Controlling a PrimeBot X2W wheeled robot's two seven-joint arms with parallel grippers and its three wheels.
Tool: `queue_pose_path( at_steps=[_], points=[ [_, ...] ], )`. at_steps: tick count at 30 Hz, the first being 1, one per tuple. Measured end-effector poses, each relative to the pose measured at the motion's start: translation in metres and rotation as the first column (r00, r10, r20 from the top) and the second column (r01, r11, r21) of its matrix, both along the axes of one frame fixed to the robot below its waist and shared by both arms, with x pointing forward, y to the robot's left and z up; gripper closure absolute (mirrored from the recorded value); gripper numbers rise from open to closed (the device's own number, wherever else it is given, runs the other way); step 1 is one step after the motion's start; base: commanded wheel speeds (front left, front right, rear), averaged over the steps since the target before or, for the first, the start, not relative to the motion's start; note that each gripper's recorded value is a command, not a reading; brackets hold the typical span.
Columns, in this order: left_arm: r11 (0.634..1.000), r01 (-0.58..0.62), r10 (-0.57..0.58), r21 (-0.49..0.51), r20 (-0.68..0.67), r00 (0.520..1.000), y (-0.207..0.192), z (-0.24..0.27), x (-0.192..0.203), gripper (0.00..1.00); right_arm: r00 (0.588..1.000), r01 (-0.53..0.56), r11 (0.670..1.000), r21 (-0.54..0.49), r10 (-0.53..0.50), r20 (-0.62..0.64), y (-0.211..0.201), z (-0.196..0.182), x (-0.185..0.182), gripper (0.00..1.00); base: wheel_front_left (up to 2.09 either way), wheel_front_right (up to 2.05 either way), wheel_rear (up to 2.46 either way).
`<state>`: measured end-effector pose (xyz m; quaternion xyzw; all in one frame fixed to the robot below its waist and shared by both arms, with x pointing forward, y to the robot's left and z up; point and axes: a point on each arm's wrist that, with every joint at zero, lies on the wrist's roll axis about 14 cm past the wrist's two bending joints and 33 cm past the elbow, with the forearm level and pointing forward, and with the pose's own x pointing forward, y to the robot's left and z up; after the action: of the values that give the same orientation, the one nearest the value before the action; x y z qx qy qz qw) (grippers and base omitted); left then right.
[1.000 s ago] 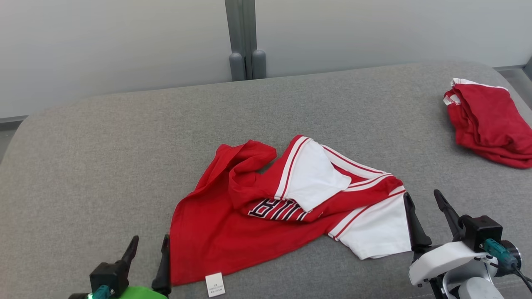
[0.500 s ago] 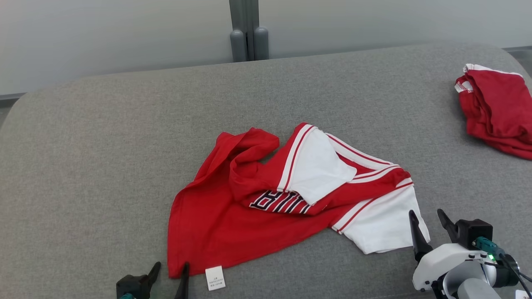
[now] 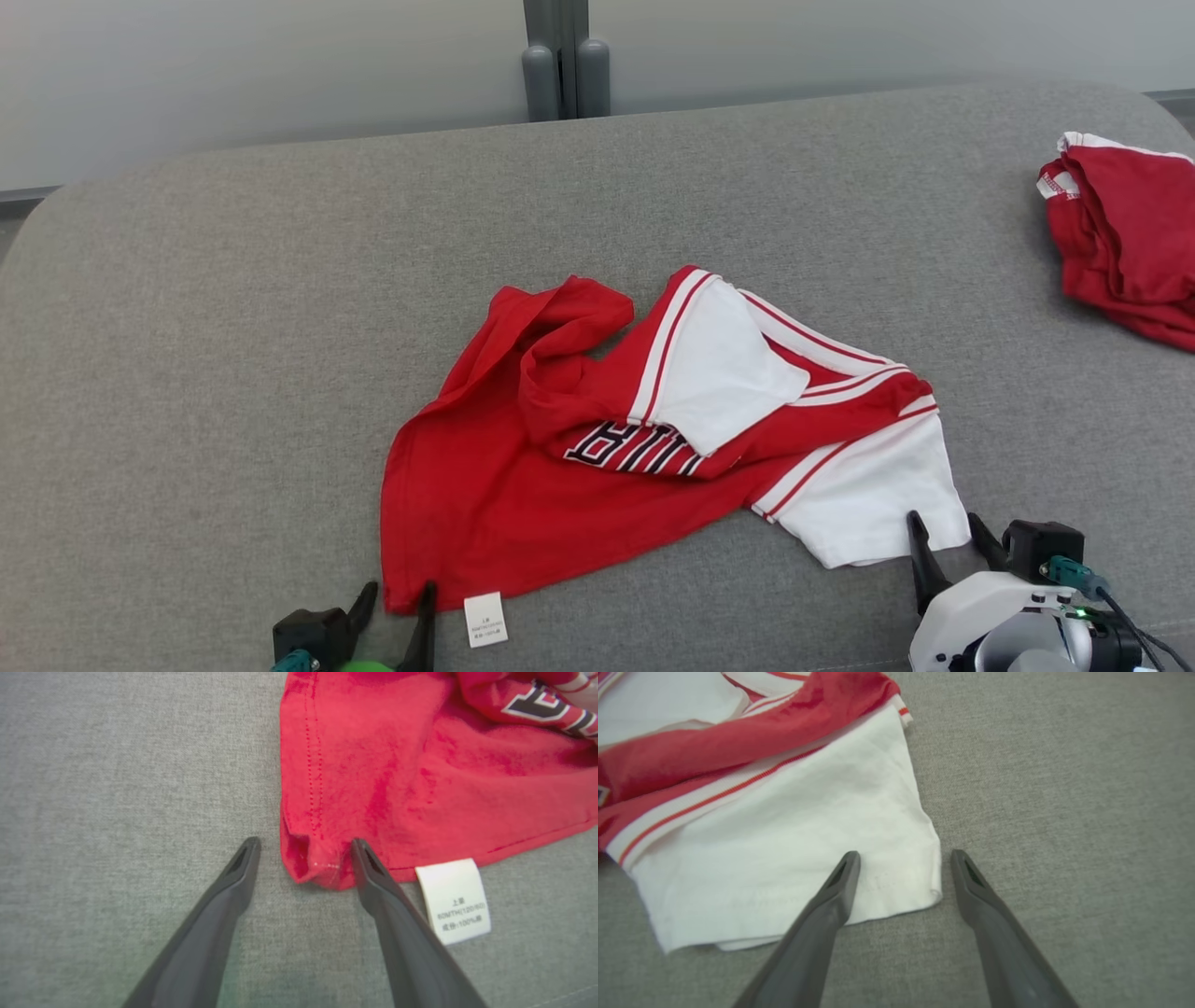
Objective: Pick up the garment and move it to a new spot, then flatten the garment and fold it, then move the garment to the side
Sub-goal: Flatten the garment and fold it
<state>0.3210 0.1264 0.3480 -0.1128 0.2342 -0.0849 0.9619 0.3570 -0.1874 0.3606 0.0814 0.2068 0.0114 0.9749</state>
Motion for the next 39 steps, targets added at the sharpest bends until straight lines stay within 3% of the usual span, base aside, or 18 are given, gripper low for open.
queue_pose_path(
  at_steps=[1, 2, 9, 17, 26, 28, 33, 36, 39],
  points=[
    [1.0, 0.0, 0.0, -0.006, -0.002, 1.0, -0.001, 0.0, 0.001, 0.9, 1.0, 0.002, 1.0, 0.008, -0.002, -0.006, 0.001, -0.001, 0.001, 0.71, 0.0, 0.0, 0.0],
    [1.0, 0.004, -0.004, -0.009, -0.004, 1.0, -0.003, 0.0, 0.002, 1.0, 1.0, 0.003, 1.0, 0.013, -0.003, -0.007, 0.002, -0.001, 0.002, 1.0, 0.0, 0.0, 0.0],
    [0.999, 0.031, -0.03, -0.041, 0.016, 0.999, -0.017, 0.006, 0.009, 1.0, 0.999, -0.009, 0.999, 0.045, 0.006, 0.053, 0.009, 0.016, 0.014, 1.0, 0.0, 0.0, 0.0],
    [0.993, 0.091, -0.074, -0.069, 0.222, 0.972, -0.029, 0.066, 0.06, 1.0, 0.975, -0.018, 0.996, 0.09, -0.003, 0.223, 0.011, 0.066, 0.048, 1.0, 0.0, 0.0, 0.0],
    [0.971, 0.233, -0.189, -0.057, 0.42, 0.888, -0.048, 0.165, 0.155, 1.0, 0.893, -0.054, 0.989, 0.134, -0.013, 0.45, 0.009, 0.155, 0.13, 1.0, 0.0, 0.0, 0.0],
    [0.967, 0.256, -0.224, -0.012, 0.443, 0.868, -0.046, 0.184, 0.18, 1.0, 0.871, -0.066, 0.988, 0.139, -0.011, 0.492, 0.01, 0.178, 0.153, 1.0, 0.0, 0.0, 0.0],
    [0.958, 0.278, -0.277, 0.075, 0.51, 0.814, -0.048, 0.241, 0.25, 1.0, 0.808, -0.095, 0.979, 0.181, -0.03, 0.588, 0.013, 0.247, 0.217, 1.0, 0.0, 0.0, 0.0],
    [0.962, 0.273, -0.244, 0.032, 0.554, 0.796, -0.054, 0.279, 0.29, 1.0, 0.767, -0.094, 0.977, 0.19, -0.05, 0.639, 0.005, 0.29, 0.251, 1.0, 0.0, 0.0, 0.0],
    [0.961, 0.268, -0.254, 0.07, 0.608, 0.752, -0.062, 0.315, 0.32, 1.0, 0.722, -0.099, 0.979, 0.176, -0.051, 0.69, 0.003, 0.329, 0.277, 1.0, 0.0, 0.0, 0.0]
  ],
)
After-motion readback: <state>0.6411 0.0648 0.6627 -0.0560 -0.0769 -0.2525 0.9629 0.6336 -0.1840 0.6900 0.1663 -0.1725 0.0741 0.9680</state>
